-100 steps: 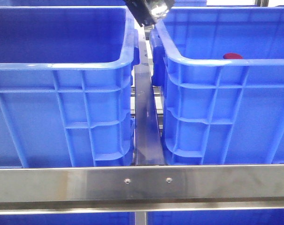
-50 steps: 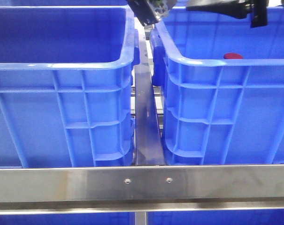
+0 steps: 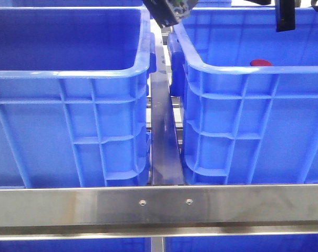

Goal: Pick red and yellow buttons and place in box
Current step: 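Grasp the yellow button with the right gripper and open the left gripper, then lower the yellow button into the bin beside the red one and release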

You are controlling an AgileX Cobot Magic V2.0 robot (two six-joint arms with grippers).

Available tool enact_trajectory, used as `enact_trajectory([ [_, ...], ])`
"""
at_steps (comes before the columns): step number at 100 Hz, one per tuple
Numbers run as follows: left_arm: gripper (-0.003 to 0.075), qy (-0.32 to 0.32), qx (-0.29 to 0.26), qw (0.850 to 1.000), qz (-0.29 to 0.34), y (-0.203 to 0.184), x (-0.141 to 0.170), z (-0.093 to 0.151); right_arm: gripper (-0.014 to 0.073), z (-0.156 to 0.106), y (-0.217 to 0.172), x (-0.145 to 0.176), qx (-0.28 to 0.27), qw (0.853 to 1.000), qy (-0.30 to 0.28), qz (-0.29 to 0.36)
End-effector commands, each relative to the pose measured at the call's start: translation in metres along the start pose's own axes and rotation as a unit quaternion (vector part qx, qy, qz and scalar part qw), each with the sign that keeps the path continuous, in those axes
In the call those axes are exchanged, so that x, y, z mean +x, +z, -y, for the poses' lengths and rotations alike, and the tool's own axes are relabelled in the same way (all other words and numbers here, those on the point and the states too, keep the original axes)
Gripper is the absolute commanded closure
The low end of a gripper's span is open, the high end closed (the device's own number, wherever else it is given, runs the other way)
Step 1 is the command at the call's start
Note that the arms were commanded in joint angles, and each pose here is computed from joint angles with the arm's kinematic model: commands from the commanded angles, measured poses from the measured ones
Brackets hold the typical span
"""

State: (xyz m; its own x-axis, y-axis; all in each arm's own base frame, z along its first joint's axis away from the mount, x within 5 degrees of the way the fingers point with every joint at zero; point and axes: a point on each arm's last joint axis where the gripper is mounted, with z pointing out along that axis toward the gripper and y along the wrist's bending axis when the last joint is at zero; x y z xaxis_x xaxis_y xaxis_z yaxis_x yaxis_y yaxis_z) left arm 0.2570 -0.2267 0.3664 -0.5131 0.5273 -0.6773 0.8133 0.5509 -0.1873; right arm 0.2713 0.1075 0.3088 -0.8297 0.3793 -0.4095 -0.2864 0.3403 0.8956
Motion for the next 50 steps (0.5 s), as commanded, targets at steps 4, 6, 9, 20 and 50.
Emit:
enact_trajectory([
  [4, 0.0151, 0.003, 0.006, 0.998, 0.058, -0.021, -0.013, 0.011, 0.0314, -0.023, -0.006, -0.006, -0.053, 0.998, -0.014, 0.016],
  [6, 0.0127, 0.003, 0.006, 0.998, 0.057, -0.021, -0.013, 0.011, 0.0314, -0.023, -0.006, -0.006, -0.053, 0.998, -0.014, 0.016],
  [9, 0.0084, 0.003, 0.006, 0.998, 0.057, -0.021, -0.013, 0.011, 0.0314, -0.023, -0.006, -0.006, -0.052, 0.998, -0.014, 0.016],
  [20, 0.0076, 0.002, 0.005, 0.998, 0.058, -0.021, -0.013, 0.010, 0.0314, -0.022, -0.009, -0.011, -0.043, 0.998, -0.037, 0.031],
  [50, 0.0141, 0.001, 0.008, 0.998, 0.058, -0.021, -0.013, 0.011, 0.0314, -0.018, -0.046, -0.064, 0.043, 0.972, -0.173, 0.152],
])
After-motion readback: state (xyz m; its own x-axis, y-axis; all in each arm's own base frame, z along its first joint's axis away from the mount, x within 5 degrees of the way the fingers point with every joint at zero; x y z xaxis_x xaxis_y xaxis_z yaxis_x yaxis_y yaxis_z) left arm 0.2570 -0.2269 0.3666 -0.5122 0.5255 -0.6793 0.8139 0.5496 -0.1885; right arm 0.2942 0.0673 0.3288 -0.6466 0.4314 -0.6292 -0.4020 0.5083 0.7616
